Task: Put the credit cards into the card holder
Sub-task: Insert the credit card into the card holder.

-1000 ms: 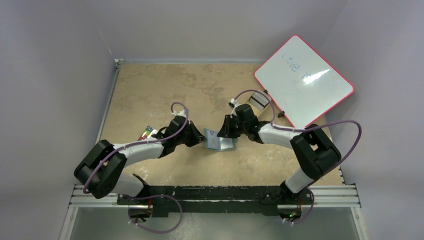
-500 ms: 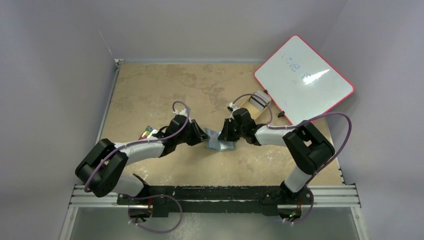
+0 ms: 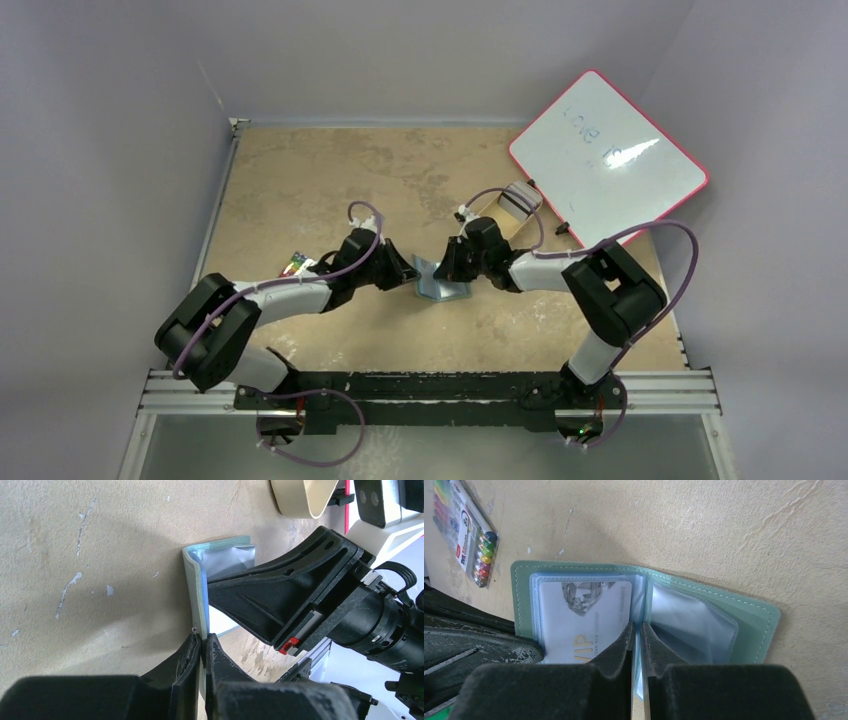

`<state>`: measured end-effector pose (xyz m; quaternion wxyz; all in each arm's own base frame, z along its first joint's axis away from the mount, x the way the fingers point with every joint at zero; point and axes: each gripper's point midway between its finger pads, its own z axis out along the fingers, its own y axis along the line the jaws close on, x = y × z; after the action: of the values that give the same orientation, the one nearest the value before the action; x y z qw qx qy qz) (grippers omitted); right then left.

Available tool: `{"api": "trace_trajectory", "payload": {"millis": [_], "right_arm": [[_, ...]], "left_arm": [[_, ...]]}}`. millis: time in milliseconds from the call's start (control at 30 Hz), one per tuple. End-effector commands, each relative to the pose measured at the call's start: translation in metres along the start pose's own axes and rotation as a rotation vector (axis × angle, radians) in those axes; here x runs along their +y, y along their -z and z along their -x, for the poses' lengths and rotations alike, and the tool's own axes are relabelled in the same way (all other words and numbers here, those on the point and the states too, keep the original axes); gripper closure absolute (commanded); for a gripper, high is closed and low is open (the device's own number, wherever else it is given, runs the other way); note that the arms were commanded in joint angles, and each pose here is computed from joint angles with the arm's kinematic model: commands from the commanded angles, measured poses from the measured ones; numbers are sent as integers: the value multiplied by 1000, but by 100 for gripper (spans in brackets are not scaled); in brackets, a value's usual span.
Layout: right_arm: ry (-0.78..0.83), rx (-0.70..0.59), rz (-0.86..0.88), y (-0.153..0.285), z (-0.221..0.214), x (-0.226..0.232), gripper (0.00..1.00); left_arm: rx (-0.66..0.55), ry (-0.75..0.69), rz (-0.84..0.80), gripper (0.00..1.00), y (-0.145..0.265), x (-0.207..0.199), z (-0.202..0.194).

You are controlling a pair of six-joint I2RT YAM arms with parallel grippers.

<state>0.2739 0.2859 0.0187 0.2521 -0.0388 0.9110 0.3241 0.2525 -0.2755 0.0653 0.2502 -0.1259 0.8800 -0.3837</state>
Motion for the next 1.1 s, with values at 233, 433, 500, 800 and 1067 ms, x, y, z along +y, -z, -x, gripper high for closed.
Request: {"api": "trace_trajectory", "payload": {"millis": [233, 433, 500, 800, 1067], "right_arm": [[-10, 32, 34, -4, -14, 1, 89], [-10, 31, 38, -3, -13, 3, 86], [-4, 27, 42, -2, -11, 5, 84], [-10, 21, 69, 3, -8, 12, 76], [-13, -5, 41, 15, -3, 11, 68]], "left_arm": [[-54, -36, -174, 99, 2, -45, 17], [-41, -37, -156, 100, -3, -37, 13], [-34, -37, -156, 100, -4, -36, 11], [-9, -39, -143, 100, -11, -28, 4], [10, -43, -81, 100, -18, -10, -2]]}}
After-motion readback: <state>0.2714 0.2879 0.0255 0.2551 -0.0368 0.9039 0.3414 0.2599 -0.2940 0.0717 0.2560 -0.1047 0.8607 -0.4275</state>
